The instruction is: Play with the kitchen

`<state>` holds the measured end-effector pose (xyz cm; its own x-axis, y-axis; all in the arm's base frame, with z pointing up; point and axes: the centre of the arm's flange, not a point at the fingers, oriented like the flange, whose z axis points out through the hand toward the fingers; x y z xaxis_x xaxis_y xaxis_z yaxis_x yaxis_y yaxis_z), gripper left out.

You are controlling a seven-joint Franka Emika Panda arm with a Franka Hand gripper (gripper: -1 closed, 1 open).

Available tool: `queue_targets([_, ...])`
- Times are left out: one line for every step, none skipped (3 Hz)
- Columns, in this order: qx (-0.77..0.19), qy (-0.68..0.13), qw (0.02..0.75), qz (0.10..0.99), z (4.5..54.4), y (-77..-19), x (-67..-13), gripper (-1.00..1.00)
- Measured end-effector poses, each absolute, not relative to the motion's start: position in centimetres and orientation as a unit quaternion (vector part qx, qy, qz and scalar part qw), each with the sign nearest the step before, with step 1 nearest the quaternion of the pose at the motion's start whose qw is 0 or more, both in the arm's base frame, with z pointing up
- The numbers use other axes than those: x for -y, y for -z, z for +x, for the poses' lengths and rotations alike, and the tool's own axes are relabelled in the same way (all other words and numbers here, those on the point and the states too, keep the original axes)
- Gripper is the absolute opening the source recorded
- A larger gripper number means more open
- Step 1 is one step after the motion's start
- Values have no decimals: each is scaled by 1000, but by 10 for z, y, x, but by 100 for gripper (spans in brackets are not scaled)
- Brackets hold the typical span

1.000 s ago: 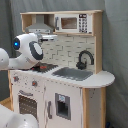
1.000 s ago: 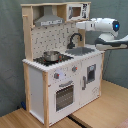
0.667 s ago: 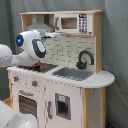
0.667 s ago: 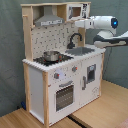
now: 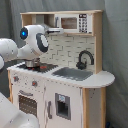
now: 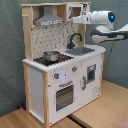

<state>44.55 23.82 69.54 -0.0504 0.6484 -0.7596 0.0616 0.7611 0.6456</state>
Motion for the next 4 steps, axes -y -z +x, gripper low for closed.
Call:
queue_targets([-694,-228,632,258,459,-710,-238,100])
queue_targets([-702,-228,624,256,474,-715,-241,100])
queue_targets([-702,-270,618,229,441,-716,-299,100])
queue_targets([-707,-285,608,222,423,-691,-314,100])
